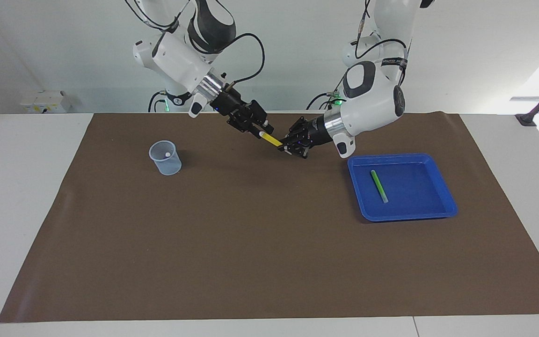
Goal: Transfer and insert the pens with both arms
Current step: 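Grasp the yellow pen with the right gripper, open the left gripper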
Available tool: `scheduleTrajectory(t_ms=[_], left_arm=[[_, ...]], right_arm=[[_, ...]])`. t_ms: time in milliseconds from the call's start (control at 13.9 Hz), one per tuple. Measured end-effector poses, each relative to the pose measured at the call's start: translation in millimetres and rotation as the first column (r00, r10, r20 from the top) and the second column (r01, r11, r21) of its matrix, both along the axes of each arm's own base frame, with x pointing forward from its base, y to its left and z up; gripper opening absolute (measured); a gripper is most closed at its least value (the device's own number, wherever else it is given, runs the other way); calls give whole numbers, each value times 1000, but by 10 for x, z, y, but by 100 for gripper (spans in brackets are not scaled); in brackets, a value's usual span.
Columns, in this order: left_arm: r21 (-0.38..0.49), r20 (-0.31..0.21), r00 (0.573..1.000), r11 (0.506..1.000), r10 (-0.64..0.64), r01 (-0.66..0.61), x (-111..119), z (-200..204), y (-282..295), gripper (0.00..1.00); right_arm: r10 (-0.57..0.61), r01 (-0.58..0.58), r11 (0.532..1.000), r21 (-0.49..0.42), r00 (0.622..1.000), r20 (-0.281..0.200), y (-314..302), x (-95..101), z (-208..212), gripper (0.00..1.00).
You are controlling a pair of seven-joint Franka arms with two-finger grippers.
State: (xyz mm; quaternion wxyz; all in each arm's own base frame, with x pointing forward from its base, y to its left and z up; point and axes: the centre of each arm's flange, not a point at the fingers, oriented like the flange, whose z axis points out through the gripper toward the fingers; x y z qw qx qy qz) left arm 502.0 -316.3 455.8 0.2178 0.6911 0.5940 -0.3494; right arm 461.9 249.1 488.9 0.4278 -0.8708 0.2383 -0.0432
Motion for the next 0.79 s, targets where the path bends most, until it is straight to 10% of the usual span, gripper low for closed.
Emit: scheduleTrajectory(t_ms=[794], left_arm=[[-4,3,1000,1000,6,-6,0,22,-3,17]], right_arm=[[7,-7,1000,-3,1000,-3,31,-7,-28,37]])
